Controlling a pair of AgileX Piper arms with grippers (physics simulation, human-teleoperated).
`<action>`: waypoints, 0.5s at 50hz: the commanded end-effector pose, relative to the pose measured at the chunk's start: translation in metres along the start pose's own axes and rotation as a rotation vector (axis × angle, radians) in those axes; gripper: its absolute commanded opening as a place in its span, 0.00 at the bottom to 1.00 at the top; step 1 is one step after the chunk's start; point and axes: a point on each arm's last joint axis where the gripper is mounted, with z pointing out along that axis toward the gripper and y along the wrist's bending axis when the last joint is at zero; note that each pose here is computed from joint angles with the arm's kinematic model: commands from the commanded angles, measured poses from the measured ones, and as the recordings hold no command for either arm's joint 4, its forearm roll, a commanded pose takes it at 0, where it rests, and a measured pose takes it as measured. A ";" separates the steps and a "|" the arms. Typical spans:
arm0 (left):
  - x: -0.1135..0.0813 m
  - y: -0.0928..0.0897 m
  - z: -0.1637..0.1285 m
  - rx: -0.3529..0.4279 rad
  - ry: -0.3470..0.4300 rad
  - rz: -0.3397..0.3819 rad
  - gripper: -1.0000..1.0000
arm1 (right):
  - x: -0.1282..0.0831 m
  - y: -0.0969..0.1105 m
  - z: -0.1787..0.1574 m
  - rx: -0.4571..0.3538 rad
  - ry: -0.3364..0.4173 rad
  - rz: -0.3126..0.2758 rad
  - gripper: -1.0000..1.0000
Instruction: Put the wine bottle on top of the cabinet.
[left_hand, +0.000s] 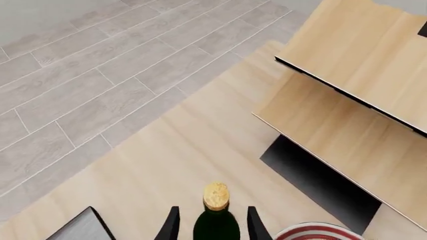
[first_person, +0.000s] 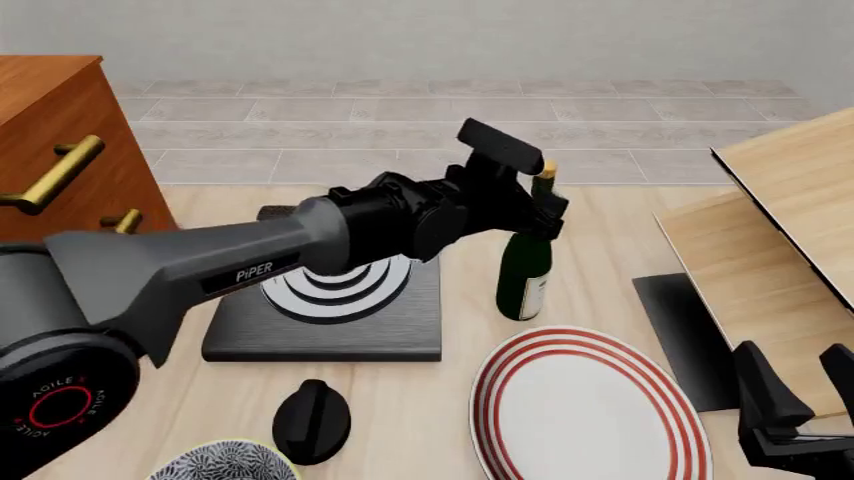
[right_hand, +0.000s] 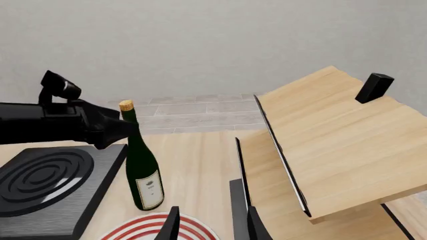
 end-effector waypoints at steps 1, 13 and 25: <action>0.003 -0.003 0.011 0.005 0.014 0.031 1.00 | 0.000 0.000 0.000 0.000 0.000 0.000 1.00; 0.001 -0.007 0.014 0.014 0.013 0.025 1.00 | 0.000 0.000 0.000 0.000 0.000 0.000 1.00; 0.007 -0.005 0.014 0.010 0.013 0.017 1.00 | 0.000 0.000 0.000 0.000 0.000 0.000 1.00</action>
